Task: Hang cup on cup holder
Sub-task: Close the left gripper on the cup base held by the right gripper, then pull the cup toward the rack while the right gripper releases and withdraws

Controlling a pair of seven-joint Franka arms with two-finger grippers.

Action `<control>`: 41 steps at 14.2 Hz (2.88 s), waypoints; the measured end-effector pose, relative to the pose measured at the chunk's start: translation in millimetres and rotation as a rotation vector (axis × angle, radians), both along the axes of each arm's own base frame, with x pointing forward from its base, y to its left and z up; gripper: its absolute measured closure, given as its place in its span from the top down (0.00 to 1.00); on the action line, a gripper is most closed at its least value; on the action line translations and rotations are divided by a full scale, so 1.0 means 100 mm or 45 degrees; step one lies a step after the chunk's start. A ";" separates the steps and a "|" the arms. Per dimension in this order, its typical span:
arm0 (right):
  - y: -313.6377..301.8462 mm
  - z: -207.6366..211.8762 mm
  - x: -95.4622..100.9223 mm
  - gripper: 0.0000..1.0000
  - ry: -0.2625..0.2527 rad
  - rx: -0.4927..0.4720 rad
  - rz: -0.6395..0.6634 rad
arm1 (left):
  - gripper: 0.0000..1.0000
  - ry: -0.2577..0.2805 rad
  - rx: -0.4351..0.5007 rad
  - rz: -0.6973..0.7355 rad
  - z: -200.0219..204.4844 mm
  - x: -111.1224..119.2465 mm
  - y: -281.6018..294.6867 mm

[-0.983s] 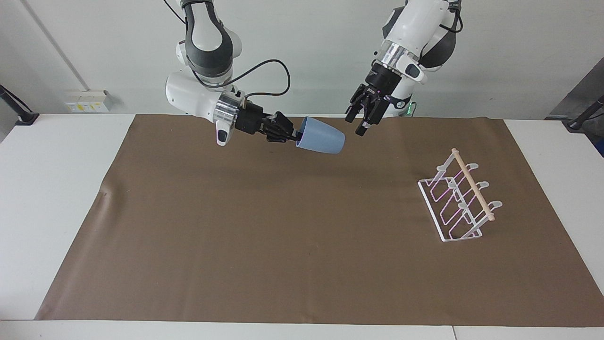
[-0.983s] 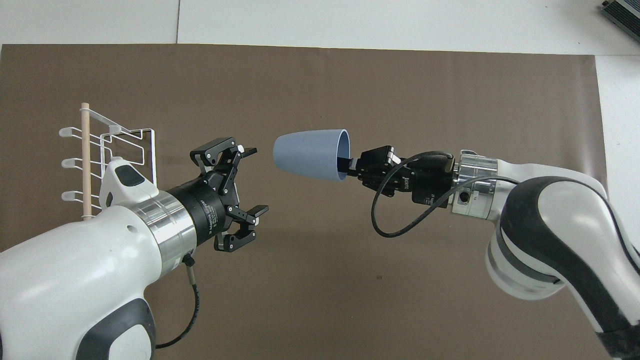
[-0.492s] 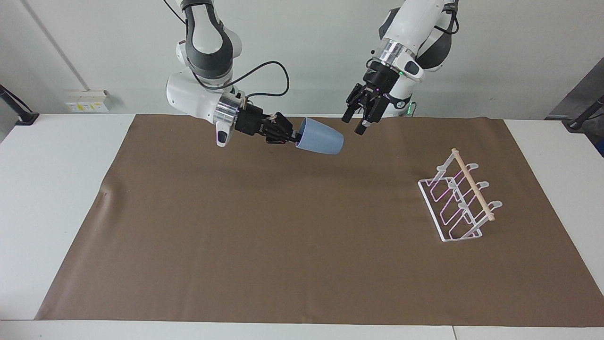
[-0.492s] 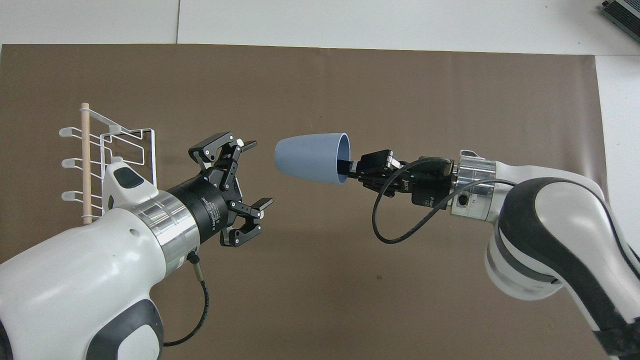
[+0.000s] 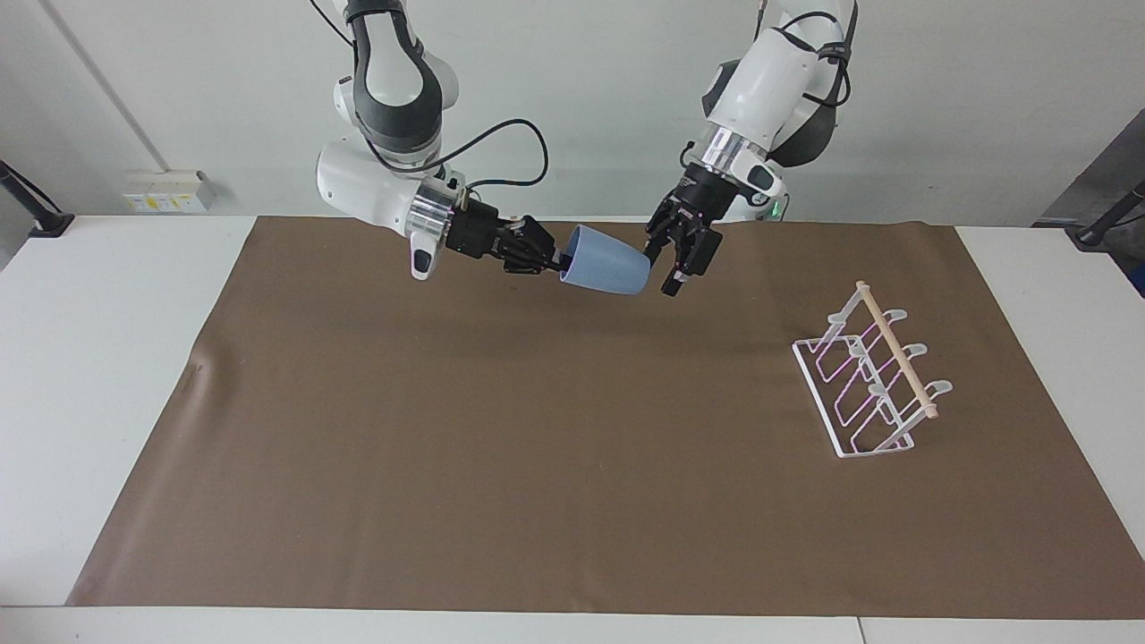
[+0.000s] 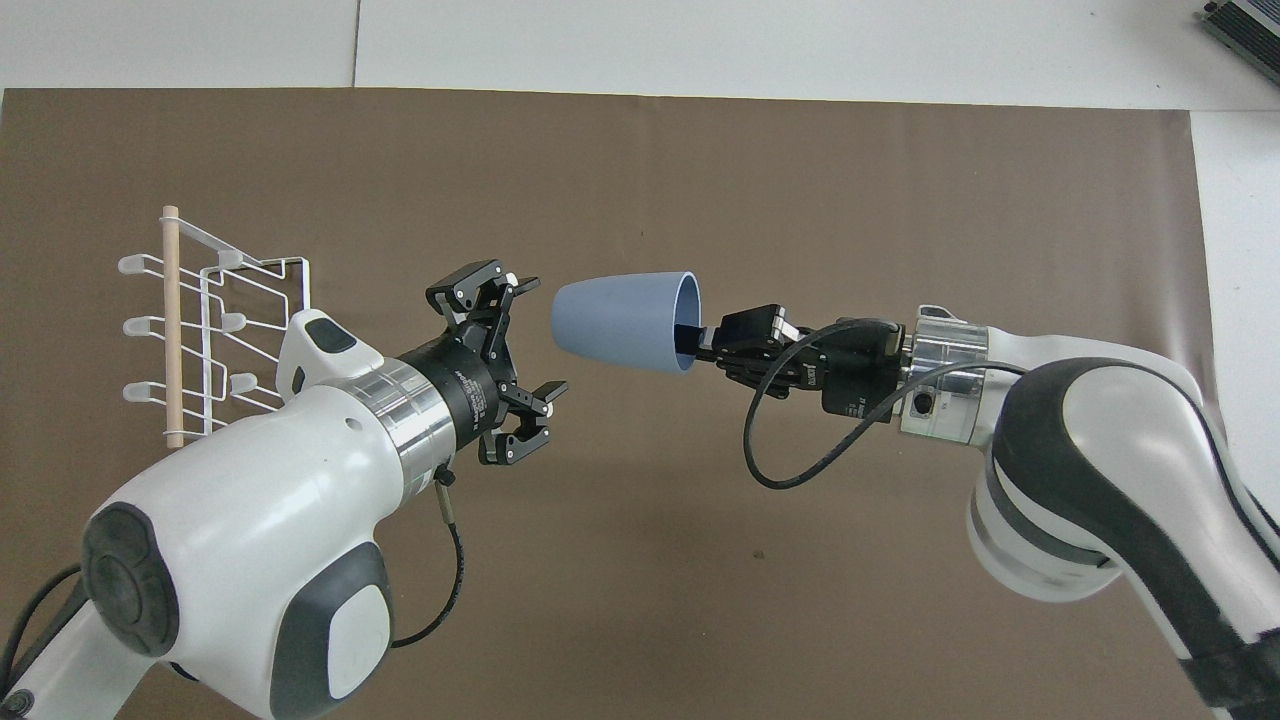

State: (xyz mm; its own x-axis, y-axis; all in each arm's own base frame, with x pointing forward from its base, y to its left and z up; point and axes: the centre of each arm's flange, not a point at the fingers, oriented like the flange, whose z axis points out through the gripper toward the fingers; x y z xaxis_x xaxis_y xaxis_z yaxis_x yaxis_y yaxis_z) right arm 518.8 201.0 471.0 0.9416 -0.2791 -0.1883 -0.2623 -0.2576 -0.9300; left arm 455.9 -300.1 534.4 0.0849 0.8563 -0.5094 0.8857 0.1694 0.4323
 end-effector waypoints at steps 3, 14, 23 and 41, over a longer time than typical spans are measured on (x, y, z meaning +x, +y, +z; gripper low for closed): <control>0.00 -0.01 0.00 0.05 0.000 -0.001 0.002 | 1.00 -0.010 -0.033 0.014 0.09 -0.02 -0.07; 0.06 -0.04 -0.04 0.05 0.007 -0.005 0.016 | 1.00 -0.040 -0.072 0.034 -0.03 0.09 -0.29; 0.03 -0.03 -0.04 0.05 0.001 -0.009 0.002 | 0.63 -0.038 -0.062 0.022 -0.09 0.09 -0.34; -0.33 -0.05 0.06 1.00 -0.106 -0.340 0.104 | 0.63 -0.184 0.573 -0.471 -0.03 0.71 0.70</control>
State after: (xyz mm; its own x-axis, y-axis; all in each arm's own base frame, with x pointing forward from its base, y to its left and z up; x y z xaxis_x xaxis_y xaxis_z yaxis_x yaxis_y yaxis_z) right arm 524.6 168.1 466.2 0.9721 -0.2314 -0.0396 -0.1565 -0.5131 -0.8440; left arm 526.5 -230.3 531.4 0.4601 0.8855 -0.0650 0.7779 -0.3668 0.5103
